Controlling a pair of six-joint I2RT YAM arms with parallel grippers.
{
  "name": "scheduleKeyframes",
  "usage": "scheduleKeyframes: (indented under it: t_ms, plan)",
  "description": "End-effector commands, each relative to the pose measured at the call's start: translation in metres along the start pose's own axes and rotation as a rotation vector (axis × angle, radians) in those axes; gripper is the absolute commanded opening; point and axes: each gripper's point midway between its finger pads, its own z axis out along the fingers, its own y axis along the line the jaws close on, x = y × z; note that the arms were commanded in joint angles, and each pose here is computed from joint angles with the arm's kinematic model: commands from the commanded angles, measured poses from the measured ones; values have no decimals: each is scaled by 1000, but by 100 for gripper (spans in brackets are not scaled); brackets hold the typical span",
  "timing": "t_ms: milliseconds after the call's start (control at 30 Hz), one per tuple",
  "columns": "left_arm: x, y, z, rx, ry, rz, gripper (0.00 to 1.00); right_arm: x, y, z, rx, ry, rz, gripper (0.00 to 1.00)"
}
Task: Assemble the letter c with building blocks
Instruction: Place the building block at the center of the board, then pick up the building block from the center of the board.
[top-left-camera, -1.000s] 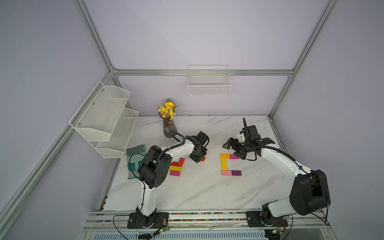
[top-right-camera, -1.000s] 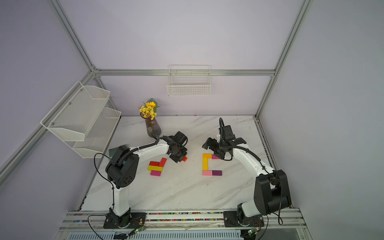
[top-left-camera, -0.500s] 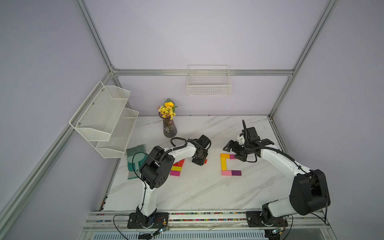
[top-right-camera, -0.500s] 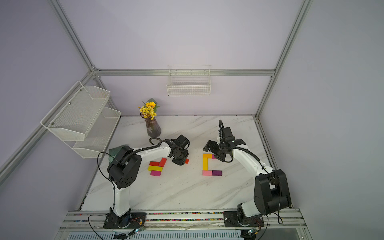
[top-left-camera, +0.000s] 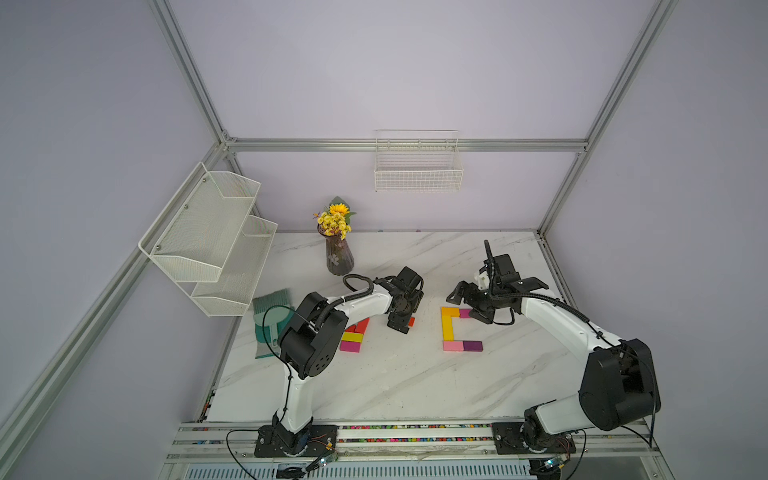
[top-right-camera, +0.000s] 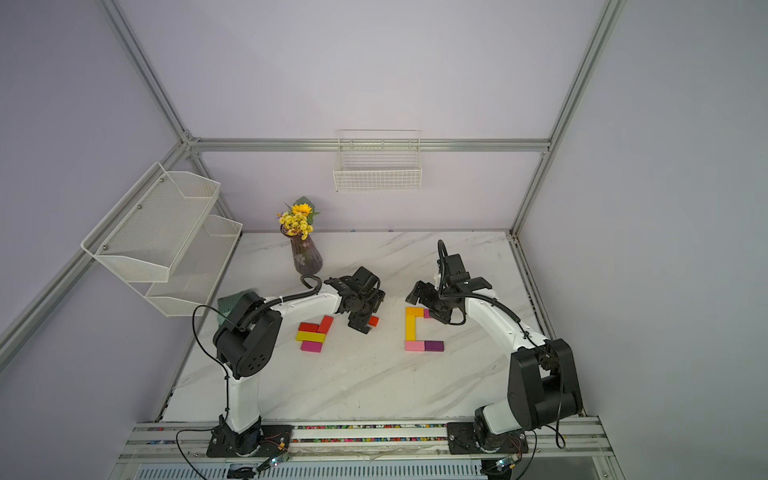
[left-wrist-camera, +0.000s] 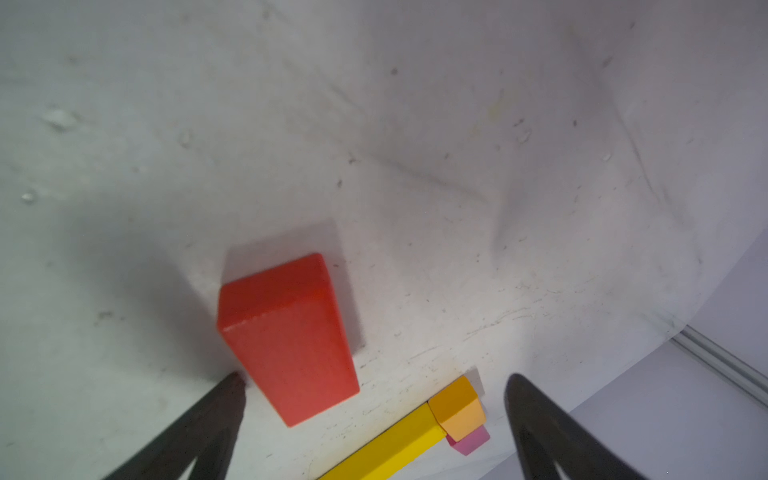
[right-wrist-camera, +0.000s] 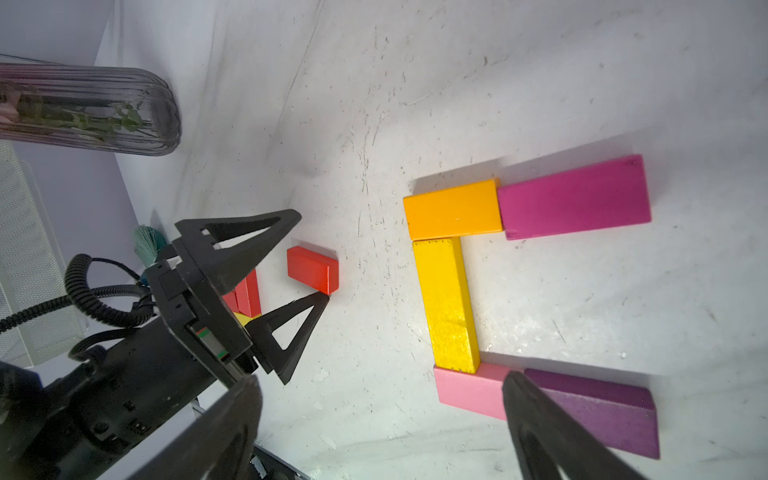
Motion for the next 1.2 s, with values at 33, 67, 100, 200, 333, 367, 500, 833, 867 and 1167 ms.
scheduleKeyframes:
  t_ms: [33,67,100,200,333,367,500,833,867,1167]
  plan:
    - [0,-17,-37,61,1,133,100,2,26,2,-44,-5,-46,92]
    - [-5,-17,-42,58,-5,159,100,5,30,7,-45,5,-54,92]
    - [-9,-16,-47,54,-13,182,100,8,34,12,-44,11,-60,92]
    - [-27,-11,-64,32,-45,282,100,21,53,28,-38,38,-105,92]
    - [-57,1,-86,-9,-93,397,100,42,72,53,-39,85,-142,92]
    - [-66,6,-93,-24,-107,419,100,47,76,60,-41,95,-147,92]
    - [-95,24,-116,-69,-135,460,100,65,87,85,-32,136,-153,92]
    - [-138,79,-133,-89,-68,427,100,97,110,147,-10,187,-159,92]
    - [-139,83,-134,-87,-63,422,100,98,111,151,-5,184,-157,92]
    - [-148,94,-141,-61,-35,428,100,87,111,169,46,156,-135,92]
